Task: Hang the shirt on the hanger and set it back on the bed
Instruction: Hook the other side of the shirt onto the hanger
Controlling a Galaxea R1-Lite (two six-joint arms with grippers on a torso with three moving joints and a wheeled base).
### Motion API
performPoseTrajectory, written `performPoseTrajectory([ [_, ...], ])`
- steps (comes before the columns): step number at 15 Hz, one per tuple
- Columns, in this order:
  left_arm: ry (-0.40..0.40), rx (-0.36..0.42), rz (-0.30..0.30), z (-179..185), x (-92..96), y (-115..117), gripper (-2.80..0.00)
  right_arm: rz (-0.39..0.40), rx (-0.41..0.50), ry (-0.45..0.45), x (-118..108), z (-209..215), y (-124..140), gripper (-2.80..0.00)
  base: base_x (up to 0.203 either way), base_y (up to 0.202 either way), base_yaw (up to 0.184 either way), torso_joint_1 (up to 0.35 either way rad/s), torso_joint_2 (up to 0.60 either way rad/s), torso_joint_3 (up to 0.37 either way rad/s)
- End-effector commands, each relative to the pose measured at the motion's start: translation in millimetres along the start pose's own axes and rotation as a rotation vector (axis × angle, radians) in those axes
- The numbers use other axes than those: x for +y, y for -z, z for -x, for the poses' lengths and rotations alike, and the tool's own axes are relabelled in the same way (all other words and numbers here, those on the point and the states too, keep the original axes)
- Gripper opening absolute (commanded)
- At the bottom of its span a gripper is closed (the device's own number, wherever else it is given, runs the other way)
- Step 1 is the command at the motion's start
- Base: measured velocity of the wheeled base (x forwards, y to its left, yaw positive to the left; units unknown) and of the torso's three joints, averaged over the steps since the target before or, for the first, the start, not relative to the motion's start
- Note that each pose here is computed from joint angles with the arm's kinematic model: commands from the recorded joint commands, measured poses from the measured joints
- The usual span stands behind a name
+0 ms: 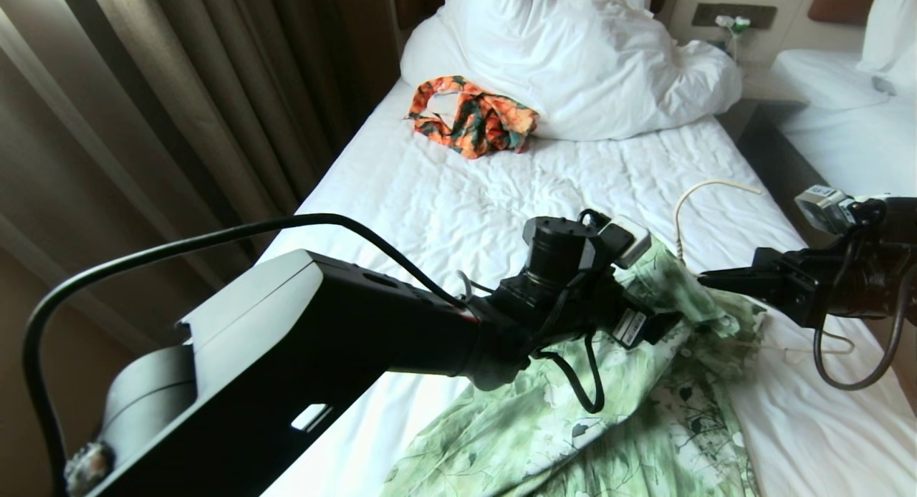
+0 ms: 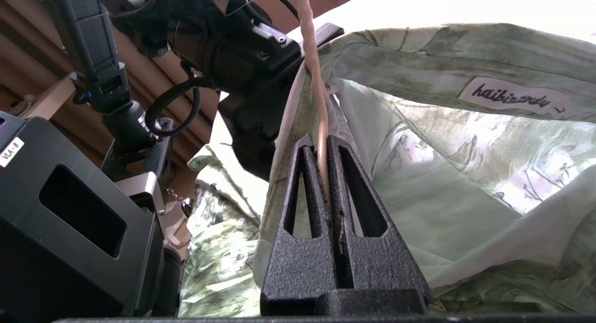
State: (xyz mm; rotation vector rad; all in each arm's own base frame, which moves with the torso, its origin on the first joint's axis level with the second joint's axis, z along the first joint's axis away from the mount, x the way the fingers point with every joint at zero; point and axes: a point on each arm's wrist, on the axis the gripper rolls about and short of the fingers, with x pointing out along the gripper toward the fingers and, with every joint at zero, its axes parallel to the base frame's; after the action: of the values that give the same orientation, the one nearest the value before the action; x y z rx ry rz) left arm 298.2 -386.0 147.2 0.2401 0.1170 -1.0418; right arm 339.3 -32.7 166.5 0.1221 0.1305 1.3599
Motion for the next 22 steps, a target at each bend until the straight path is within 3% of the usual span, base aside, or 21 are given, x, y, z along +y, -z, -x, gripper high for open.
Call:
performPoseTrajectory([
  [1,0.009,-0.002,-0.003,-3,-4.2,1,-2.8,0.006,-0.003,-0.009,2,0,-2,-2.8,0.0,0.0,0.0,0.0,0.0,0.0],
  [15,-0.005,-0.01,-0.004,3,-4.8,-6,-2.8,-0.029,0.0,-0.025,7,-6,-7,-2.8,0.0,0.0,0.0,0.0,0.0,0.0],
  [16,-0.006,-0.015,-0.005,5,-4.5,-8,-2.8,-0.027,0.0,-0.025,7,-6,-6,-2.47,0.0,0.0,0.0,0.0,0.0,0.0],
  [17,-0.008,-0.019,-0.005,6,-3.9,-10,-2.8,-0.026,0.0,-0.025,7,-6,-8,0.0,0.0,0.0,0.0,0.0,0.0,0.0],
  [22,-0.038,0.004,-0.001,21,-5.6,-12,-2.8,-0.087,-0.005,-0.001,8,3,-31,0.0,0.0,0.0,0.0,0.0,0.0,0.0],
])
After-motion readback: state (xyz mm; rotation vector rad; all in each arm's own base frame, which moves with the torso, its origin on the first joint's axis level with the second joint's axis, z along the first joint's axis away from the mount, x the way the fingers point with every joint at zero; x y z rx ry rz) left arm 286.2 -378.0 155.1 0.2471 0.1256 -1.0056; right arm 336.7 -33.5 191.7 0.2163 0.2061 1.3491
